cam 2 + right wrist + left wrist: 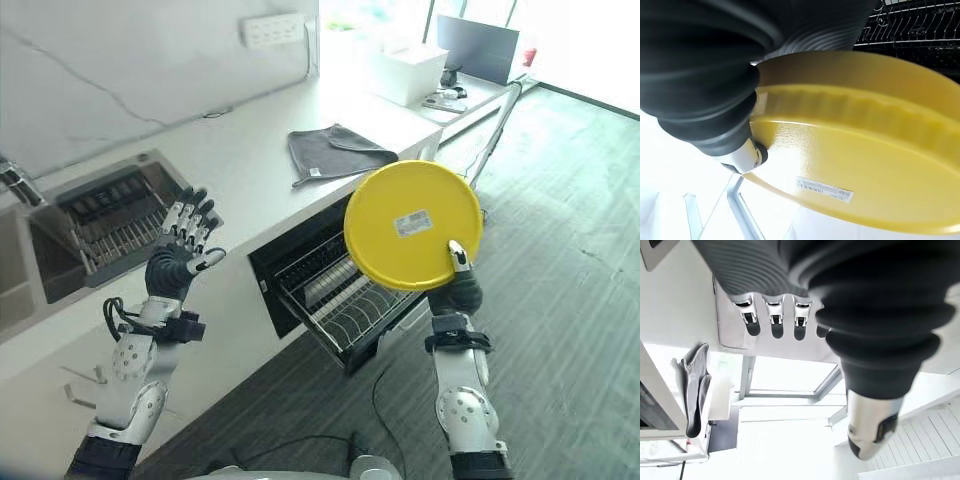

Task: Place the dishes in the dishwasher.

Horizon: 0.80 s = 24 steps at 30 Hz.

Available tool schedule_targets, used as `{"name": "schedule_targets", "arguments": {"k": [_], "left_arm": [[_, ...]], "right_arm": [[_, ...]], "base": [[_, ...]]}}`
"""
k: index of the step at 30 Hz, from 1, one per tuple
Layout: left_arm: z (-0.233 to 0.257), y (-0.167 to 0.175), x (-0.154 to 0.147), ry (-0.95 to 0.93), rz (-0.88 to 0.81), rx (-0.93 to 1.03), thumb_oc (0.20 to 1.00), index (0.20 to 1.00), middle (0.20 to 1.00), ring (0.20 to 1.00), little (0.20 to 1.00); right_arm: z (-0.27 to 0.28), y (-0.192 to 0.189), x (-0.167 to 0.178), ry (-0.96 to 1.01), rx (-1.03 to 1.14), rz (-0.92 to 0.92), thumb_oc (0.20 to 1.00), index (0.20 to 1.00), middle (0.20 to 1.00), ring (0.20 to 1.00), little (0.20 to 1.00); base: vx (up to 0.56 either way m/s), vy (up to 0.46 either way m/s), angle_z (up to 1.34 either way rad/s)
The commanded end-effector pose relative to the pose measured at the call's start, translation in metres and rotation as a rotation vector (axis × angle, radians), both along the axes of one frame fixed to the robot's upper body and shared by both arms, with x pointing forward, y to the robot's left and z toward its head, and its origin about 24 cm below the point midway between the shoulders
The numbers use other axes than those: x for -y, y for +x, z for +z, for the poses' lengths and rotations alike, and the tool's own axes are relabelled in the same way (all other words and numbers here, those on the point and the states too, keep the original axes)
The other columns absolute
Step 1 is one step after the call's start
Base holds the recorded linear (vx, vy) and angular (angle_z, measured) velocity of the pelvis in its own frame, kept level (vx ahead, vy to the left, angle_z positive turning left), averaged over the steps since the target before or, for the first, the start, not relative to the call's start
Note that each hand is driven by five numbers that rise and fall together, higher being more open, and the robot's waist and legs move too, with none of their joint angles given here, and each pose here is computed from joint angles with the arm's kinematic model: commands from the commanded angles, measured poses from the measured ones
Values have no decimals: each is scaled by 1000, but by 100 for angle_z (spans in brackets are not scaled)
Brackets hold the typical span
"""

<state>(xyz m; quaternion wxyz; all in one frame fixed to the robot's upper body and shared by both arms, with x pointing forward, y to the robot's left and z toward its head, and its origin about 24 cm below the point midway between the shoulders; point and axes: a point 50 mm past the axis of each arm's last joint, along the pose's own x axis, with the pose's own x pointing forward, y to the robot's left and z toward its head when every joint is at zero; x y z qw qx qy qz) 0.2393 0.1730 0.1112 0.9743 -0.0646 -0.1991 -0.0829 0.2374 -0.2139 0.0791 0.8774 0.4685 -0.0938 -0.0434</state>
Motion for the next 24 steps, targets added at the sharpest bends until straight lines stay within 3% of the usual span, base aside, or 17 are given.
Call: {"name": "schedule_targets", "arguments": {"k": [1, 16, 20, 24], "left_arm": [[39, -12, -16, 107, 29, 206, 1000, 1000, 1000, 1000, 1000], [46, 5, 3, 169, 67, 240, 1000, 1000, 1000, 1000, 1000], [55, 8, 2, 193, 59, 256, 1000, 1000, 1000, 1000, 1000], [52, 3, 4, 238, 26, 260, 1000, 1000, 1000, 1000, 1000]], "right_arm": [[53, 8, -18, -9, 255, 10, 200, 200, 200, 200, 200], [59, 10, -43, -47, 278, 89, 200, 200, 200, 200, 200], [56, 13, -45, -40, 265, 96, 200, 200, 200, 200, 200], [57, 4, -40, -66, 274, 56, 200, 200, 200, 200, 200]], "base": [[164, -105, -16], [161, 197, 13], [109, -129, 19], [170, -480, 47]]}}
